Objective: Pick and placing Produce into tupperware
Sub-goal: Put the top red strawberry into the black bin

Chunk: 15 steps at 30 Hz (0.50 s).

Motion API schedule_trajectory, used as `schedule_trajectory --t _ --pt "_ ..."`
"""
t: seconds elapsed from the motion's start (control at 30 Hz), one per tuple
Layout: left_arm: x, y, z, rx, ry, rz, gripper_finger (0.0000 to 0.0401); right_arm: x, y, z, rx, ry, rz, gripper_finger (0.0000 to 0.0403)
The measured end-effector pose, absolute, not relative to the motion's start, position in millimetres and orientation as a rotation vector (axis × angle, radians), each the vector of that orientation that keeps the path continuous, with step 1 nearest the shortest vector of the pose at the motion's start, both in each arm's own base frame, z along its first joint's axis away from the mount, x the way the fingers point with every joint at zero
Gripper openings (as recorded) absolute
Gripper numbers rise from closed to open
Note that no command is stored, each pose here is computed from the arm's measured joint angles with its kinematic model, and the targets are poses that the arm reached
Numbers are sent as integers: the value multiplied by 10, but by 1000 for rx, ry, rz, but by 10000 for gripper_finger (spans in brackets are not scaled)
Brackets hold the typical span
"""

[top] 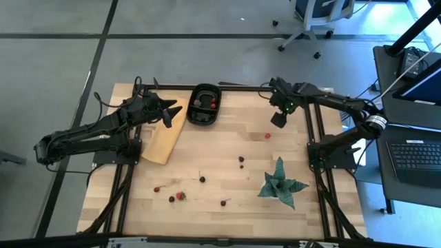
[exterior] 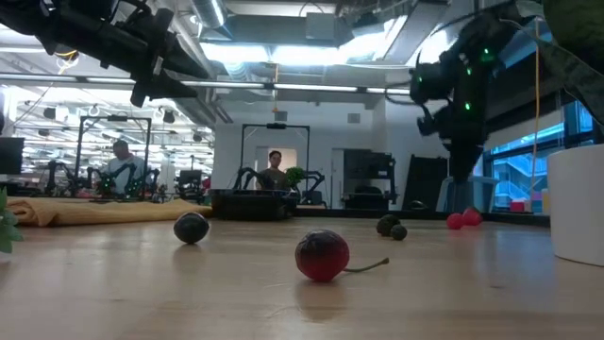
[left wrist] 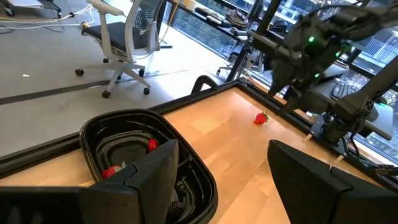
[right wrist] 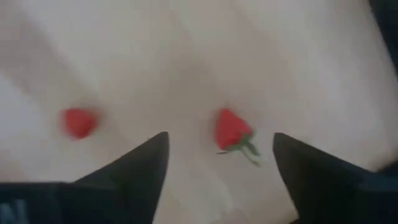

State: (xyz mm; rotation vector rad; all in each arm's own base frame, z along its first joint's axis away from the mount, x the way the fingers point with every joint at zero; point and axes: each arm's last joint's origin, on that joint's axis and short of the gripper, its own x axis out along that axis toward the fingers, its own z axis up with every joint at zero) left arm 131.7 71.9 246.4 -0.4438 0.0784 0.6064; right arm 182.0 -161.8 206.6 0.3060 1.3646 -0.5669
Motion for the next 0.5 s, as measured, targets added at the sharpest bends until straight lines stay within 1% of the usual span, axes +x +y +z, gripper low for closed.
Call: schedule_trajectory --t 0.07,0.17,0.37,0.5 --pt "1318 719 2464 -444 79 606 240 1776 -1623 1975 315 1372 -631 315" --pt "1318 719 2464 -444 79 606 240 1729 -1604 1856 323 1382 -649 335" --pt "1317 719 2464 -449 77 607 240 1722 -1597 1716 327 1324 -682 341" --pt "1317 719 2464 -470 70 608 240 1727 -1608 1699 319 1304 -691 341"
